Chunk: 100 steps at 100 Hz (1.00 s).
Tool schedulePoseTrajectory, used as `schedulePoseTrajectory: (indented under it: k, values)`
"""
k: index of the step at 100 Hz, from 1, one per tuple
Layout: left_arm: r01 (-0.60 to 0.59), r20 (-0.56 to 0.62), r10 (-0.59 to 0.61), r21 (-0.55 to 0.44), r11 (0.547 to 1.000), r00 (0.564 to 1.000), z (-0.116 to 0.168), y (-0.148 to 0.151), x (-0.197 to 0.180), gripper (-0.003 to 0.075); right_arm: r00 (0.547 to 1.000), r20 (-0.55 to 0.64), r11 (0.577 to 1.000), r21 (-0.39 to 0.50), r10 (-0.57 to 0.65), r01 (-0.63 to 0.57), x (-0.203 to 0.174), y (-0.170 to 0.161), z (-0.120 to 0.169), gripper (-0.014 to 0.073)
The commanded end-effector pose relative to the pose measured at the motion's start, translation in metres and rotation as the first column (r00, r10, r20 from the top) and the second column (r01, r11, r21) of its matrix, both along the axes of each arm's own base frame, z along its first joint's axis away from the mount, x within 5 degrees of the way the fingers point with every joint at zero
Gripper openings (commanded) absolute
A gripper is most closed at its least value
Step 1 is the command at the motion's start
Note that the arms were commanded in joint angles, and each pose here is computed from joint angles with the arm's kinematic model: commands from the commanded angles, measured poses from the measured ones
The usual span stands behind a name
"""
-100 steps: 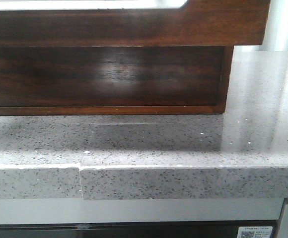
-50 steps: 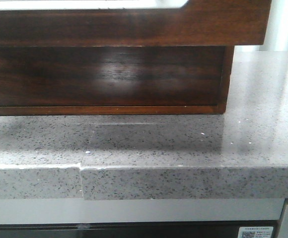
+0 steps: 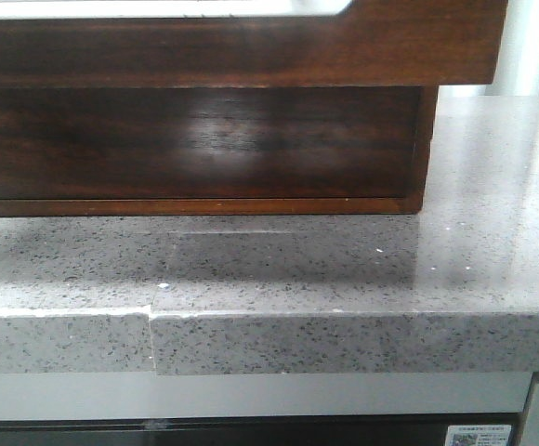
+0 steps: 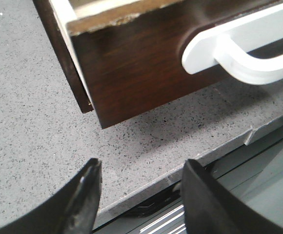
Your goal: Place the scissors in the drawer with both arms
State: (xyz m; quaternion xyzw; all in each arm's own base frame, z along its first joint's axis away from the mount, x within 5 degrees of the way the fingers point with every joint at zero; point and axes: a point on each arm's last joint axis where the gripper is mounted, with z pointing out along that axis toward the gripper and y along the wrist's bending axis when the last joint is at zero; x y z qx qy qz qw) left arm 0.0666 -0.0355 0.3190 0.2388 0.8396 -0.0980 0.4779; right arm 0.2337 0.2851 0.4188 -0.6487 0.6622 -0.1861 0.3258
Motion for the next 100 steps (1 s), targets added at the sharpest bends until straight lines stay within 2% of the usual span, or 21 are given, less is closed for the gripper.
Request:
schedulePoseTrajectory:
  k: [1, 14, 26, 39, 53, 65, 77, 87, 100]
  values:
    - [-0.013, 0.081, 0.018, -0.054, 0.998, 0.997, 0.016, -0.001, 0.002, 0.0347, 0.998, 0.061, 1.000, -0.002, -0.029, 0.029, -0.006, -0.018, 0.024, 0.0277]
    - [-0.013, 0.081, 0.018, -0.054, 0.998, 0.997, 0.016, -0.001, 0.002, 0.0347, 0.997, 0.063, 0.999, 0.008, -0.034, 0.033, -0.006, -0.019, 0.026, 0.0291]
    - [-0.013, 0.081, 0.018, -0.054, 0.998, 0.997, 0.016, -0.001, 0.002, 0.0347, 0.996, 0.071, 0.997, 0.052, -0.056, 0.052, -0.011, -0.026, 0.035, 0.0291]
    - [-0.013, 0.081, 0.018, -0.054, 0.998, 0.997, 0.016, -0.001, 0.002, 0.0347, 0.990, 0.076, 0.980, 0.166, -0.122, 0.108, -0.021, -0.043, 0.054, 0.0291]
    - [-0.013, 0.081, 0.018, -0.054, 0.998, 0.997, 0.016, -0.001, 0.002, 0.0347, 0.978, 0.037, 0.928, 0.324, -0.204, 0.182, -0.031, -0.077, 0.079, 0.0291]
    - [-0.013, 0.081, 0.018, -0.054, 0.998, 0.997, 0.016, -0.001, 0.002, 0.0347, 0.972, -0.068, 0.849, 0.476, -0.223, 0.228, -0.038, -0.112, 0.096, 0.0291]
    - [-0.013, 0.081, 0.018, -0.054, 0.998, 0.997, 0.016, -0.001, 0.002, 0.0347, 0.953, -0.132, 0.758, 0.581, -0.271, 0.296, -0.037, -0.148, 0.103, 0.0291]
    - [-0.013, 0.081, 0.018, -0.054, 0.998, 0.997, 0.016, -0.001, 0.002, 0.0347, 0.919, -0.200, 0.675, 0.629, -0.339, 0.386, -0.032, -0.176, 0.093, 0.0291]
    - [-0.013, 0.081, 0.018, -0.054, 0.998, 0.997, 0.016, -0.001, 0.002, 0.0347, 0.866, -0.288, 0.536, 0.692, -0.409, 0.483, -0.031, -0.209, 0.071, 0.0291]
